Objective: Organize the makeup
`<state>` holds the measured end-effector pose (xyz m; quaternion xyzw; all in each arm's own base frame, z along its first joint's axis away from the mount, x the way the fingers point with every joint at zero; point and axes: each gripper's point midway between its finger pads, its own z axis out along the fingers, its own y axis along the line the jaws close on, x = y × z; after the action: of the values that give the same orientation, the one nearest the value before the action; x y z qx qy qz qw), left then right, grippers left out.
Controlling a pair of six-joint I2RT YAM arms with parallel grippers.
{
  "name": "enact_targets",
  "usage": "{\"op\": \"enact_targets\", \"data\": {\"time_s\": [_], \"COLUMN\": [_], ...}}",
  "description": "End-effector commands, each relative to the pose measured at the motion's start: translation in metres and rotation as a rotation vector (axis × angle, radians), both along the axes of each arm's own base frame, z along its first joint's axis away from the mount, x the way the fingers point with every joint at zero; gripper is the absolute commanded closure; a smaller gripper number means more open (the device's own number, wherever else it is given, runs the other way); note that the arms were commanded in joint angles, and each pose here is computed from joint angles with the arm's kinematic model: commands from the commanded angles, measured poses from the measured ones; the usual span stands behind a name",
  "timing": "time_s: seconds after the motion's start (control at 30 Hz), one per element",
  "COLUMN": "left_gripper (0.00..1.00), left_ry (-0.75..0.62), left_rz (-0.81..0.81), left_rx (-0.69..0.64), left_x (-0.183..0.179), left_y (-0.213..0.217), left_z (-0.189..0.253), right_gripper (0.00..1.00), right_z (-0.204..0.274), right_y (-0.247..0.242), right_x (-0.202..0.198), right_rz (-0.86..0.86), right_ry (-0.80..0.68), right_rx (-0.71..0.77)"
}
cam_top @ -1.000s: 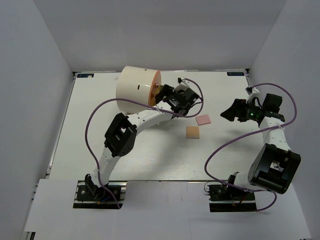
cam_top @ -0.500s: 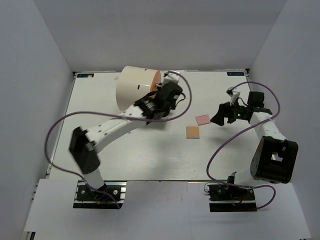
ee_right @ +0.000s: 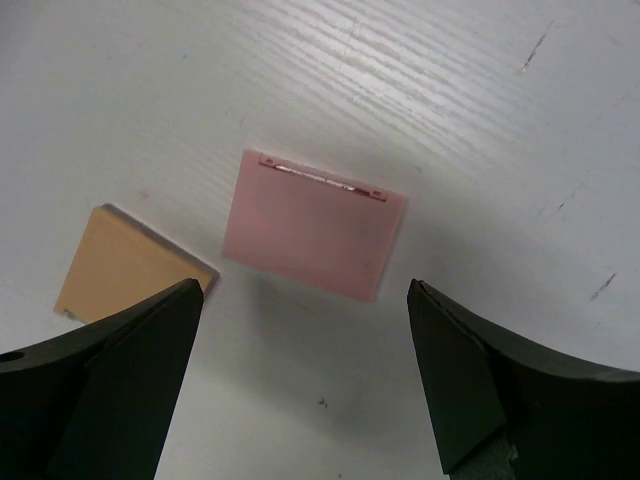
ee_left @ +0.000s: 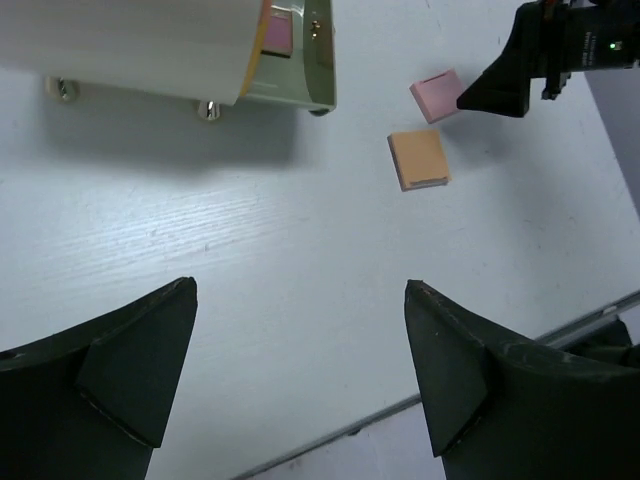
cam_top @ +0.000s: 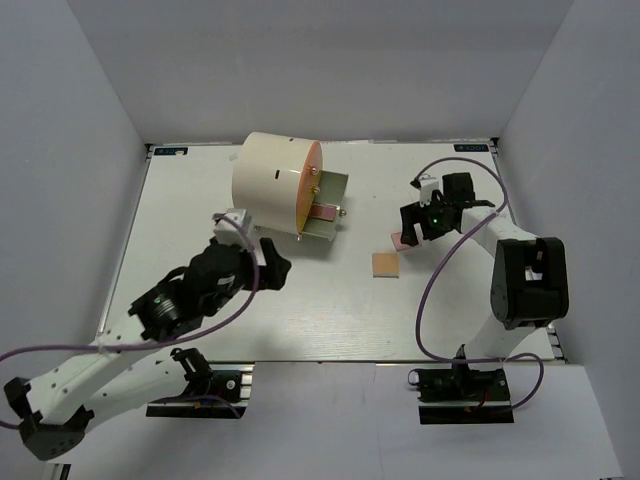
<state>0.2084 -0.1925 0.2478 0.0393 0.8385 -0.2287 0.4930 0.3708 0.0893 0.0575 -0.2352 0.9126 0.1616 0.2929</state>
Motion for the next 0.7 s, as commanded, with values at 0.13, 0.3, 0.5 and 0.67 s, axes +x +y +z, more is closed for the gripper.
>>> {"op": "enact_targets", "data": {"time_s": [0.13, 0.3, 0.5, 0.67], "left_gripper": [0.05, 0.04, 0.04, 0.03], "left_ry": [0.035, 0.052, 0.059, 0.044], "left_rz": [0.07, 0.057, 0.048, 0.056], "left_rx": [-0.113, -0.095, -0.091, -0.111], "left_x": [-0.038, -0.045, -0.048, -0.049], "left_y": [0.049, 0.053, 0.053, 0.055], "left_z": [-0.01, -0.02, -0.025, -0.023], "right_gripper": [0.11, 0.11, 0.11, 0.11], "right_z": [0.0, -0.007, -0.015, -0.027], "right_y": [0.007, 0.014, 0.024, 0.018], "right_x": [0.033, 0.036, 0.033, 0.028], "right_rz": [-0.084, -0.09, -0.079, -0.092], "right_ry": [-0.049, -0.041, -0.017, -0.004], "right_rx": [-0.098, -0.136, -0.145, -0.203]}}
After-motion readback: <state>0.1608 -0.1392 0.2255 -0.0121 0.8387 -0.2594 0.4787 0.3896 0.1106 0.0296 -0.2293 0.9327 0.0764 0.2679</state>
